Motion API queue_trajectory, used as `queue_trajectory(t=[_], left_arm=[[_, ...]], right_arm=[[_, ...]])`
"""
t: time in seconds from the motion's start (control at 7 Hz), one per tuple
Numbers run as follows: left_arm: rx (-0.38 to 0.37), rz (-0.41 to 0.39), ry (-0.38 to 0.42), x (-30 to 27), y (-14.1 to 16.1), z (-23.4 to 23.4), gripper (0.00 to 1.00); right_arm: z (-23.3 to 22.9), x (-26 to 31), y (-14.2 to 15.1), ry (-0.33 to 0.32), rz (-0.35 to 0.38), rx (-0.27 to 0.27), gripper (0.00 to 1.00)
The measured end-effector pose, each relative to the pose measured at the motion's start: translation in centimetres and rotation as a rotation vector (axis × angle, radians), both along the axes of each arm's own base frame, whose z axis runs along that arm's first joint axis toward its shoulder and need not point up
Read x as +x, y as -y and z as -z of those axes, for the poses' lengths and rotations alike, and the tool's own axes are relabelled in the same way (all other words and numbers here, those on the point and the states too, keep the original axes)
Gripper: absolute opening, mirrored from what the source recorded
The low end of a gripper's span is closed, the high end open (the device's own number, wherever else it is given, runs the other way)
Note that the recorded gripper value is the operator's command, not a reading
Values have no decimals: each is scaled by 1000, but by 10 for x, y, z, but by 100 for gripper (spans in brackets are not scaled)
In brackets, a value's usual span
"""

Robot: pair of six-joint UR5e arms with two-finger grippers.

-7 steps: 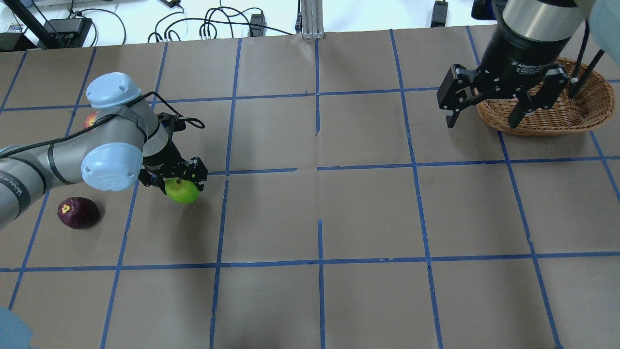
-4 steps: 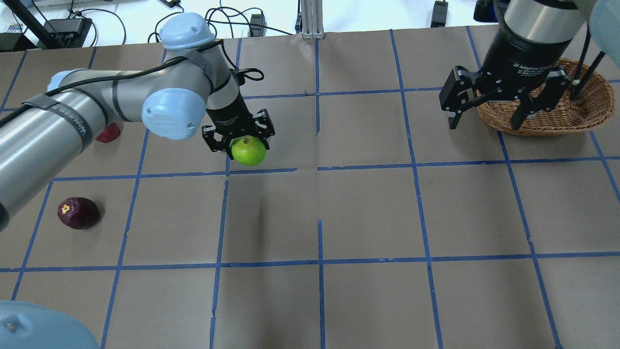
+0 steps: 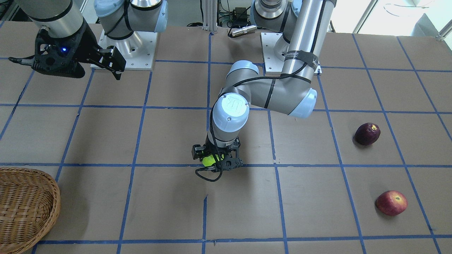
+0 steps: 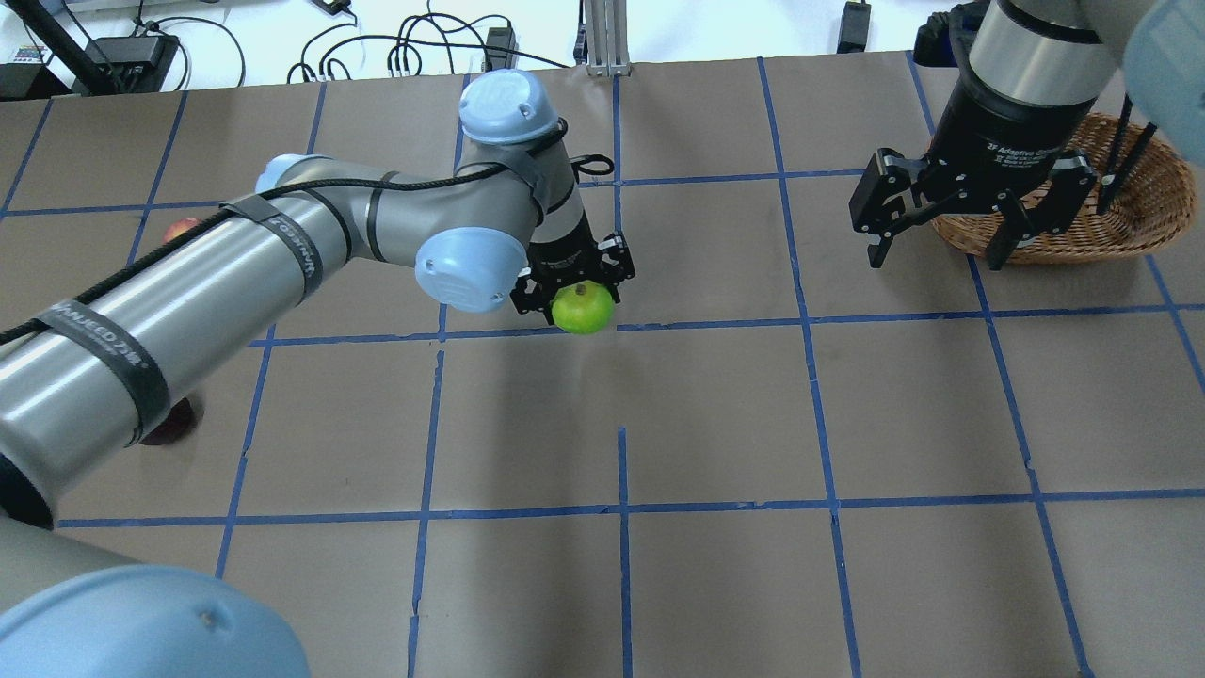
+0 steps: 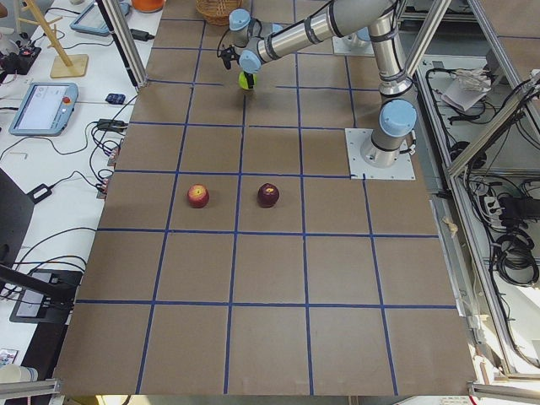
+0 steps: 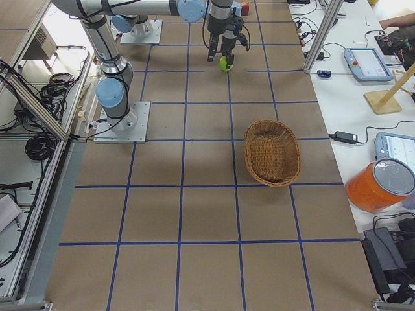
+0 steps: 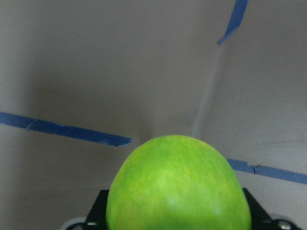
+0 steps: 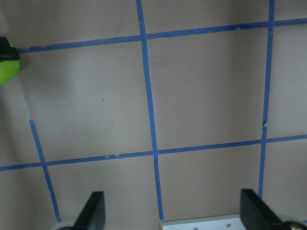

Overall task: Put all apples into basket
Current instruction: 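Carry the green apple to the table center and open the left gripper, then withdraw the left gripper while the right gripper reaches the green apple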

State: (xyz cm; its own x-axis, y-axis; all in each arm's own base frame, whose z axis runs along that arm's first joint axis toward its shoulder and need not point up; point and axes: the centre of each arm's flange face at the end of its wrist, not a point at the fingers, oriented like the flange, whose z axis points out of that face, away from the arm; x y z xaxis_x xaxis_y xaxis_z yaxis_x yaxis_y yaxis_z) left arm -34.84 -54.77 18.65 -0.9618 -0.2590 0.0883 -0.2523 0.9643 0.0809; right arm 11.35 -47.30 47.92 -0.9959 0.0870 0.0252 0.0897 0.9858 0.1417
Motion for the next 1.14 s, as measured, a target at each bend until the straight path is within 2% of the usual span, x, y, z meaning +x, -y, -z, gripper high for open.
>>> queue_trajectory(t=[0.14, 0.29, 0.43, 0.57, 0.71, 0.86, 1.0, 1.14], left_arm=[[-19, -1, 11, 0, 2, -5, 100], [-29, -9, 17, 8, 5, -32, 100], [-10, -20, 27, 28, 12, -72, 100], [53, 0, 41, 69, 21, -124, 100], [124, 62, 47, 127, 22, -173, 100], [160, 123, 53, 191, 18, -208, 100], [173, 195, 70, 249, 10, -225, 98], [191, 284, 91, 306, -1, -224, 100]], right_arm=[[2, -1, 8, -3, -4, -29, 100], [6, -1, 14, -6, -6, -43, 100], [15, -1, 18, -5, -8, -34, 100], [30, 0, 25, -1, -3, -23, 100], [48, 4, 39, 0, 4, -33, 100], [67, 19, 55, -7, 17, -61, 100], [83, 50, 62, -11, 34, -80, 100], [99, 95, 62, -11, 45, -100, 100]])
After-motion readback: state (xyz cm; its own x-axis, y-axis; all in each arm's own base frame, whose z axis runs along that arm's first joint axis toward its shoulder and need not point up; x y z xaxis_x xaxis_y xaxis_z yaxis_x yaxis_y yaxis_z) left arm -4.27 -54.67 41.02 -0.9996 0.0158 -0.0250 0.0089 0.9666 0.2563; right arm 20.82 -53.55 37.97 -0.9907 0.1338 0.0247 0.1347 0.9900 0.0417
